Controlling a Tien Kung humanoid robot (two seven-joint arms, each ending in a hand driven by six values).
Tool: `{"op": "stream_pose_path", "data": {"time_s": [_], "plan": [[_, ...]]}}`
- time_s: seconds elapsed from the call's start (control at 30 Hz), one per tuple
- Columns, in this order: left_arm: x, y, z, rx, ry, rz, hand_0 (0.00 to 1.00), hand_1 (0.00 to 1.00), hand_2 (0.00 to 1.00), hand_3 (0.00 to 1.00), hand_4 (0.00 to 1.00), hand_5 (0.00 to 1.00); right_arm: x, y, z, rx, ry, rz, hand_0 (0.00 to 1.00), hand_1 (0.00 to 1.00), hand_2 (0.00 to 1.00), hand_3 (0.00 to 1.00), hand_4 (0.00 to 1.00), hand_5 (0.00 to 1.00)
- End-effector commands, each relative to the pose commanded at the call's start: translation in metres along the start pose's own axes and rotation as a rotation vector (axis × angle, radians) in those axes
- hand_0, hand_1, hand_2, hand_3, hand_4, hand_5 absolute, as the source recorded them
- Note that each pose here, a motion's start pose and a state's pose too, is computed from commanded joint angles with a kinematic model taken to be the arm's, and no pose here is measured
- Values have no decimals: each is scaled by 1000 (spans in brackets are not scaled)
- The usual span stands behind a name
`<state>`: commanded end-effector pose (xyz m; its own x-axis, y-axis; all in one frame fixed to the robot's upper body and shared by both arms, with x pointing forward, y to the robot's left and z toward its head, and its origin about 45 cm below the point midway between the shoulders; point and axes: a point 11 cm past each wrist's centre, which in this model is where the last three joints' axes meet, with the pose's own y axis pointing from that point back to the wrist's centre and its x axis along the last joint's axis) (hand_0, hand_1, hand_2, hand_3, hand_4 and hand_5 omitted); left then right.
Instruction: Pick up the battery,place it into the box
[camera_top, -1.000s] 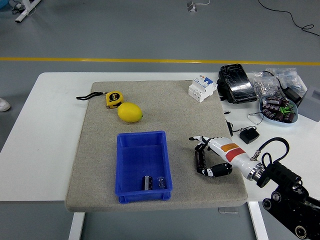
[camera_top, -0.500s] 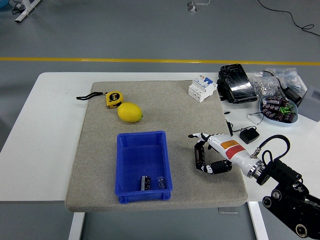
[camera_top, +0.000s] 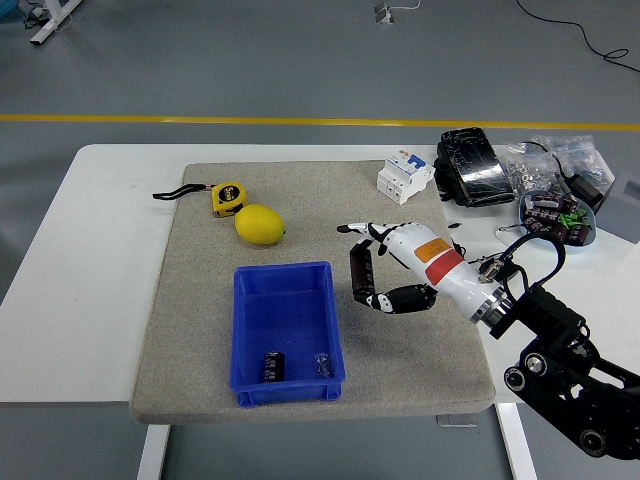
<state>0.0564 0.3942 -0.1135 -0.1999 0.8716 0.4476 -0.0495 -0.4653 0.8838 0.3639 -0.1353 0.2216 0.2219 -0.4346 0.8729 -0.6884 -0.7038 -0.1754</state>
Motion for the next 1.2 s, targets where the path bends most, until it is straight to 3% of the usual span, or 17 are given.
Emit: {"op": "stream_pose_path", "data": {"time_s": [0.2, 0.23, 0.3, 0.4, 0.43, 0.57, 0.6, 0.63, 1.03, 1.2], "plan": [[4, -1, -2, 3, -1, 10, 607, 620, 671, 589, 646, 604, -11, -19, -34, 97, -17, -50, 469, 517, 601, 871, 807, 6], [4, -1, -2, 4, -3, 13, 608, 616, 669, 590, 646, 602, -15, -22, -40, 112, -22, -69, 503, 578, 719, 940, 911, 87], [5, -1, -2, 3, -5, 15, 608, 616, 669, 590, 646, 602, -21, -24, -45, 132, -35, -85, 503, 578, 719, 940, 911, 87], [6, -1, -1, 1, -7, 17, 608, 616, 669, 590, 646, 602, -30, -26, -43, 132, -46, -104, 503, 578, 719, 940, 911, 87], [6, -1, -1, 1, -6, 17, 608, 615, 668, 590, 646, 603, -31, -26, -42, 129, -47, -108, 581, 659, 866, 998, 998, 192], [7, -1, 1, -4, -6, 20, 608, 615, 668, 590, 646, 603, -35, -24, -37, 106, -85, -129, 581, 659, 866, 998, 998, 192], [7, -1, 2, -6, -7, 20, 608, 615, 668, 590, 646, 603, -34, -23, -35, 102, -93, -124, 581, 659, 866, 998, 998, 192], [7, -1, 3, -8, -6, 19, 609, 611, 664, 590, 656, 613, -33, -23, -34, 99, -97, -119, 686, 731, 966, 998, 998, 196], [5, -1, 4, -12, 0, 17, 610, 608, 661, 591, 656, 609, -11, -26, -23, 72, -90, -33, 696, 737, 975, 998, 998, 202], [4, -1, 2, -9, 4, 17, 610, 608, 661, 591, 656, 609, 14, -24, -9, 32, -93, 54, 696, 737, 975, 998, 998, 202]]}}
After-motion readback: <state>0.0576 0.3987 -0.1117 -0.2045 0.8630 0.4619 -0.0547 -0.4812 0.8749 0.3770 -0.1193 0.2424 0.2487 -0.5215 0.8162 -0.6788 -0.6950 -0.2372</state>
